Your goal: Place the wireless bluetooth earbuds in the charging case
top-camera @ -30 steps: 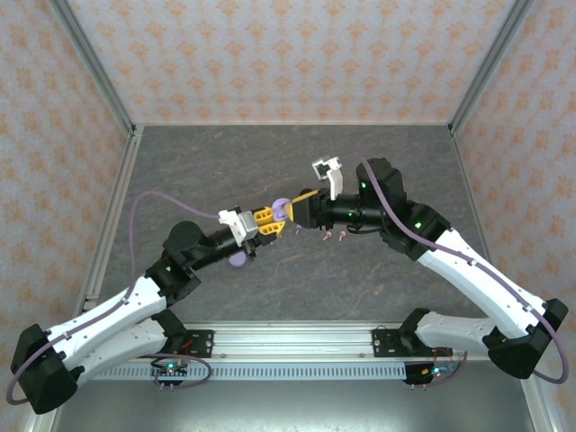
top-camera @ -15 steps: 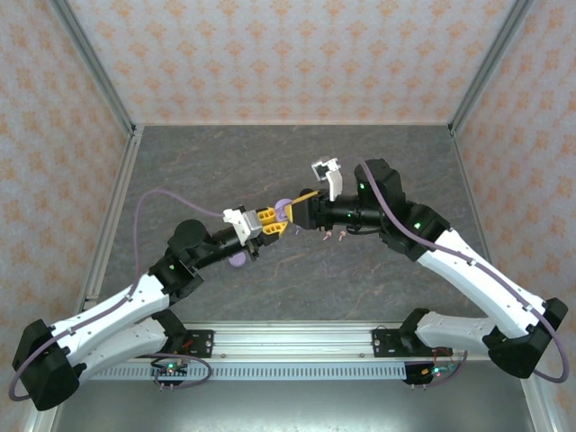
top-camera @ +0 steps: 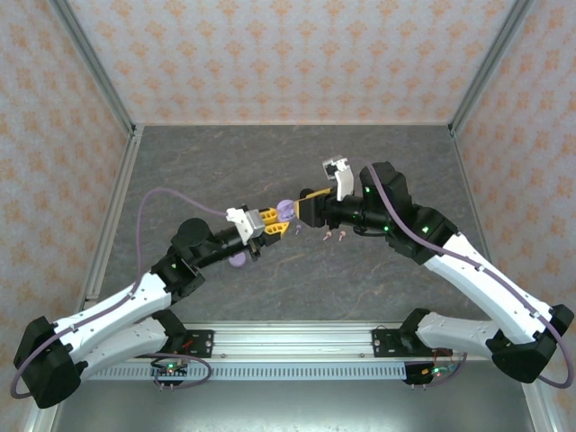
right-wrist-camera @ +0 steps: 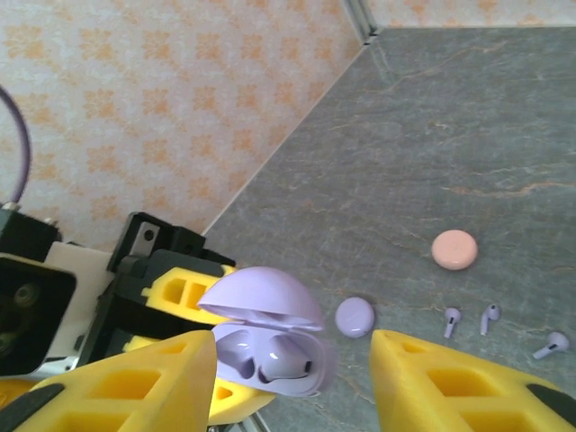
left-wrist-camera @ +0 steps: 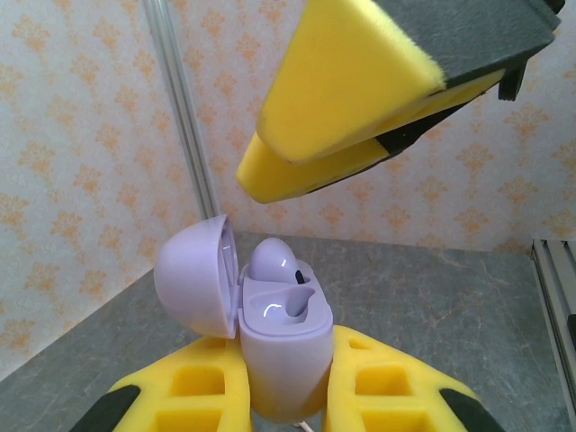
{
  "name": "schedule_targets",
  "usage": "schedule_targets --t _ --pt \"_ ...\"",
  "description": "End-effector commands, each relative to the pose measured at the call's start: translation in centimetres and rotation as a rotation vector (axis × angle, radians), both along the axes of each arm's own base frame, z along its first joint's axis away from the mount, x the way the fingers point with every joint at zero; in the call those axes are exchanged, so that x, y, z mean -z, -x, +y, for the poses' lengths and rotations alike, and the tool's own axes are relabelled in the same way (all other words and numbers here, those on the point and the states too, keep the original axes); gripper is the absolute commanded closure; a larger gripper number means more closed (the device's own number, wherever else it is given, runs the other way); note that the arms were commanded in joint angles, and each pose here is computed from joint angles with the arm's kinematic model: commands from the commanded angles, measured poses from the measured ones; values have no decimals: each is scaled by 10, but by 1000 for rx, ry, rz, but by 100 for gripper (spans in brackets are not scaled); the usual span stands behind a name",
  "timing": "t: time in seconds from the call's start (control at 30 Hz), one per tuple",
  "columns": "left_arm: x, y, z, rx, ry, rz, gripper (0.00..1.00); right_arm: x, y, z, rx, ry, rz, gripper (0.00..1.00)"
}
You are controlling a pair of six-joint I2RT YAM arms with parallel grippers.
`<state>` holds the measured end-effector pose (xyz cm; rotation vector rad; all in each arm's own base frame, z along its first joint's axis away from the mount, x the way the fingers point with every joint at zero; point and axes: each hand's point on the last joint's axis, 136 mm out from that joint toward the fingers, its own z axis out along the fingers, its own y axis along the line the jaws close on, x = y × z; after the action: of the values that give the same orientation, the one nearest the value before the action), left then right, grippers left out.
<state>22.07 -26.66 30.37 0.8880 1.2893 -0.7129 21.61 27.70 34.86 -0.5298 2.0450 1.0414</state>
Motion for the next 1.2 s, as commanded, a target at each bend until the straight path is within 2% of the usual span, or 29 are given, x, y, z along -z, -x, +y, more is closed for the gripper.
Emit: schedule_targets --t 0.0,0.23,0.33,0.47,0.63,0.8,1.17 --pt "-8 0 4 -21 20 15 100 4 -17 -21 133 41 -14 49" --pt "20 8 23 -76 22 98 100 69 -54 -45 334 107 155 47" --pt "30 12 32 -101 18 122 100 114 -65 -49 386 220 243 49" --pt "36 18 40 -114 13 133 100 173 -76 -42 391 377 372 53" --pt "35 24 45 -117 0 117 100 228 -90 -17 349 464 481 56" --pt "37 24 46 -118 -12 118 100 263 -106 -6 349 553 522 58" --pt "36 25 44 -107 -3 120 100 307 -128 6 348 679 566 64"
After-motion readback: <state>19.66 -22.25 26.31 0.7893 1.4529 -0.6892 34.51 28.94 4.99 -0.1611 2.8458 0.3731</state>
